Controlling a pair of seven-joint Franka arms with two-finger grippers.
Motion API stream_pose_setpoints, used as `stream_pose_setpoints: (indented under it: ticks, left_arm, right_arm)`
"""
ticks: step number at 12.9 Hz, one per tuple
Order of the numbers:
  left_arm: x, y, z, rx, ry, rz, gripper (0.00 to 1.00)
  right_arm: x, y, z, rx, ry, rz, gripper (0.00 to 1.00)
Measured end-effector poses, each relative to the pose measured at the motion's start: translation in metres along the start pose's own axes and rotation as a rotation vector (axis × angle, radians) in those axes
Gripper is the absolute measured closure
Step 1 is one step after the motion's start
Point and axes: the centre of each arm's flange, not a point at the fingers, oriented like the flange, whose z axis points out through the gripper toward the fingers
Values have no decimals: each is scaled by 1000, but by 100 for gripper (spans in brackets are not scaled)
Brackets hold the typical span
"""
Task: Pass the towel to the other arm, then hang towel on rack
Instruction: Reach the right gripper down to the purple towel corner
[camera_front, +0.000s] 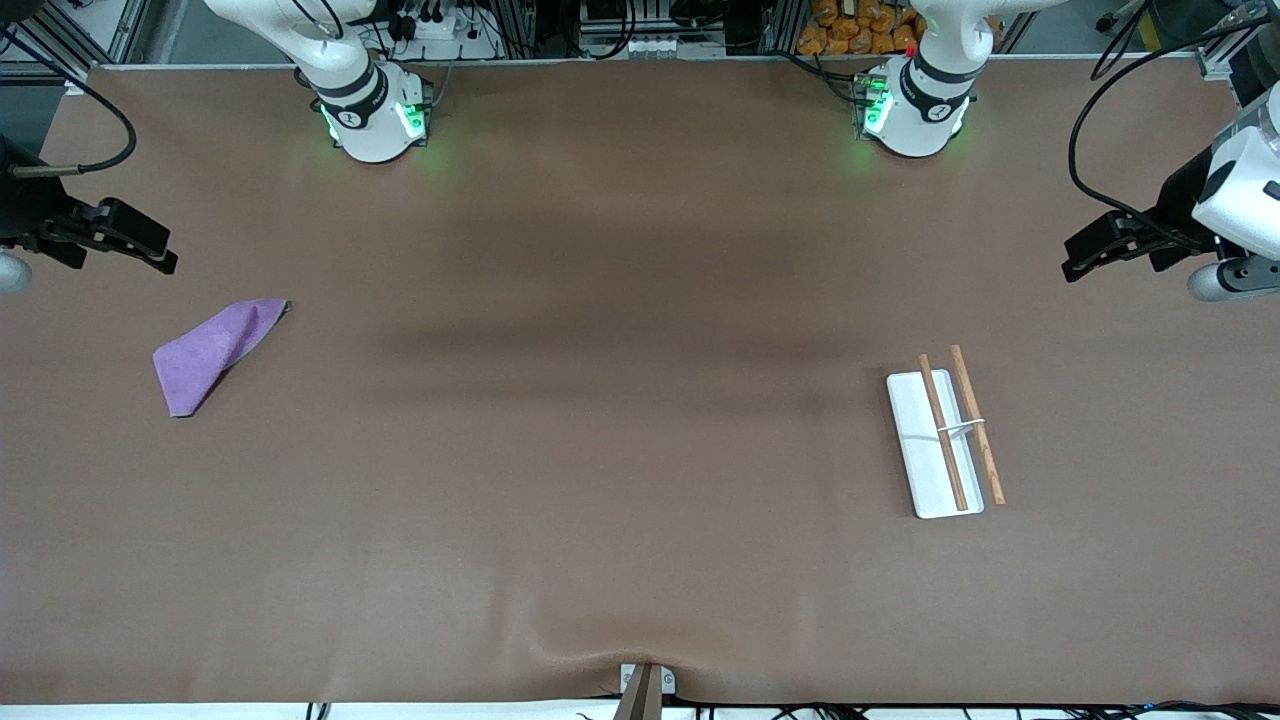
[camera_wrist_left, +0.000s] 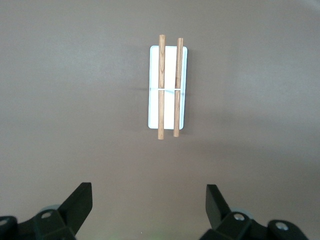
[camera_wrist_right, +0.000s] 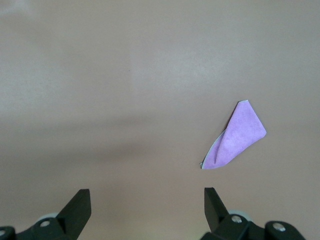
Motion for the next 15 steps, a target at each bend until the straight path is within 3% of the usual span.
stream_pose_setpoints:
  ticks: [7, 10, 15]
  left_arm:
    - [2, 0, 3, 0, -4, 0, 0]
    - [4, 0, 5, -1, -9, 23, 0]
    - [5, 2, 9, 0, -16, 29, 0]
  right_arm:
    - [3, 28, 12, -1, -27, 22, 0]
    - [17, 101, 56, 10, -114, 39, 0]
    - [56, 177, 183, 33, -259, 135, 0]
